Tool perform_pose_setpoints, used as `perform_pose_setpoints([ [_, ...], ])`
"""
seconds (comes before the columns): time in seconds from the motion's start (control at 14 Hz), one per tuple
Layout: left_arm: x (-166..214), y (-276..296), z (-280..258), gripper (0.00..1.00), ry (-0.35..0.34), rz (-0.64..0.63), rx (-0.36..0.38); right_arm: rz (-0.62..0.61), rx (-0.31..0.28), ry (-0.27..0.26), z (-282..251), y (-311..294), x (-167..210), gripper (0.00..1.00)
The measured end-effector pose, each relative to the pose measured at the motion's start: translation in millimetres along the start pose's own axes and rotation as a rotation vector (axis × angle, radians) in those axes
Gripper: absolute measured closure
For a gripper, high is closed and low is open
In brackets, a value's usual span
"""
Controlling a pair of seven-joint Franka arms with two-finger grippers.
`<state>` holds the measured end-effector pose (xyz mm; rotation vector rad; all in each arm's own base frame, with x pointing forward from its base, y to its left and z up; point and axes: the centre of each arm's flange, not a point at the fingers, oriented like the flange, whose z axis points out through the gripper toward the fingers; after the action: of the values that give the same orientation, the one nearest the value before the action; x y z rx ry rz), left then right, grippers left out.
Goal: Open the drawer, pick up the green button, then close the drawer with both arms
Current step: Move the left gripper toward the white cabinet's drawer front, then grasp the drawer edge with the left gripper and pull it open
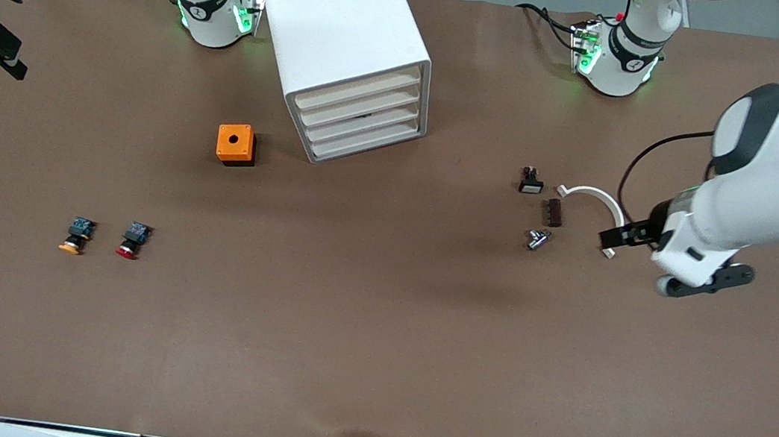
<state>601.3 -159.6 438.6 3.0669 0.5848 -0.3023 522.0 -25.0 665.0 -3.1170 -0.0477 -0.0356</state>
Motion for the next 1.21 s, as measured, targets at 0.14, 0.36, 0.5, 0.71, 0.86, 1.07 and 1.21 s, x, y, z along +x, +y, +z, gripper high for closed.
perform_pose_setpoints([
  [0.14, -5.4, 37.2, 37.9, 0.00, -0.019, -0.123, 0.003, 0.000, 0.000, -0.001, 0.2, 0.2, -0.1, 0.00],
  [0.36, -30.5, 99.5, 97.2, 0.00, -0.039, -0.318, 0.016, 0.001, 0.000, -0.001, 0.3, 0.4, -0.1, 0.00],
  [0.5, -45.0, 128.2, 138.0, 0.00, -0.073, -0.481, 0.033, 0.001, 0.000, -0.002, 0.4, 0.4, -0.2, 0.00],
  [0.71, -51.1, 156.2, 179.6, 0.00, -0.192, -0.800, 0.046, 0.001, 0.000, -0.005, 0.7, 0.4, -0.5, 0.00],
  [0.86, -55.1, 167.8, 202.6, 0.00, -0.267, -0.966, 0.075, 0.001, 0.001, -0.008, 1.0, 0.4, -0.8, 0.00],
  [1.07, -80.0, 187.5, 238.7, 0.00, -0.393, -1.085, 0.136, 0.001, 0.001, -0.009, 1.1, 0.6, -1.0, 0.00],
  [1.21, -101.4, 202.2, 258.0, 0.00, -0.454, -1.187, 0.189, 0.001, 0.001, -0.010, 1.1, 0.7, -1.0, 0.00],
])
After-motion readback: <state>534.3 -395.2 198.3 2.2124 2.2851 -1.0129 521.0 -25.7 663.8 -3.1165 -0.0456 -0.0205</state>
